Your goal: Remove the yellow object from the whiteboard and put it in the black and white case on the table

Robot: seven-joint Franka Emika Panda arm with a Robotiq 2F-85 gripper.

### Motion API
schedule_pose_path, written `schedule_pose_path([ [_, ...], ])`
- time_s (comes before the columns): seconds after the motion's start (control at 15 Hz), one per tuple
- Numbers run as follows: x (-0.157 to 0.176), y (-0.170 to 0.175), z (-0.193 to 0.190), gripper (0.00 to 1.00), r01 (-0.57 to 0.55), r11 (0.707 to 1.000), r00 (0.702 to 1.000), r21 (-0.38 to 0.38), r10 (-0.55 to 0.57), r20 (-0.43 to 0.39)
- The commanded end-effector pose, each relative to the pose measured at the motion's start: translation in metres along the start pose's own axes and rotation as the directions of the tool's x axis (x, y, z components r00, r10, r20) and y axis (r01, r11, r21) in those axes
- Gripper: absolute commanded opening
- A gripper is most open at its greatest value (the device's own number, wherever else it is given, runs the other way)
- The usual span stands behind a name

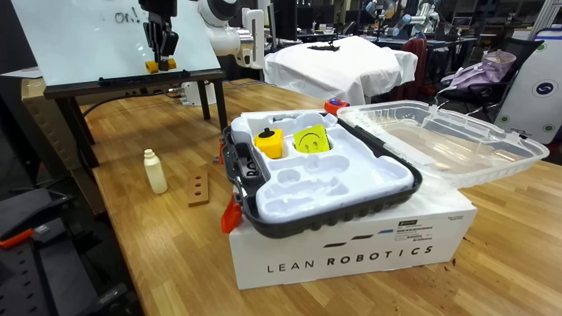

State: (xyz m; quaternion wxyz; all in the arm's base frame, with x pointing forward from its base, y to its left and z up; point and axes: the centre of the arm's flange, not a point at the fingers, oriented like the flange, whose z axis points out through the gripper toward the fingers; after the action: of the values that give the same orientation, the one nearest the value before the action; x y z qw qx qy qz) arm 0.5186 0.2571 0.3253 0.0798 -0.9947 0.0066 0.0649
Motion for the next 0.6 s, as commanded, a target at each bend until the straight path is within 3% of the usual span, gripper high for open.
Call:
schedule_pose_path([
  [0.0,-0.005,0.007,-0.017,0.05,-0.016,0.999,0.999,0.031,0.017,-0.033],
  [0.27,-0.007,0.034,-0.044,0.05,-0.076,0.996,0.993,0.050,0.080,-0.086],
  [0.53,-0.016,0.091,-0.077,0.05,-0.193,0.979,0.969,0.066,0.201,-0.144],
])
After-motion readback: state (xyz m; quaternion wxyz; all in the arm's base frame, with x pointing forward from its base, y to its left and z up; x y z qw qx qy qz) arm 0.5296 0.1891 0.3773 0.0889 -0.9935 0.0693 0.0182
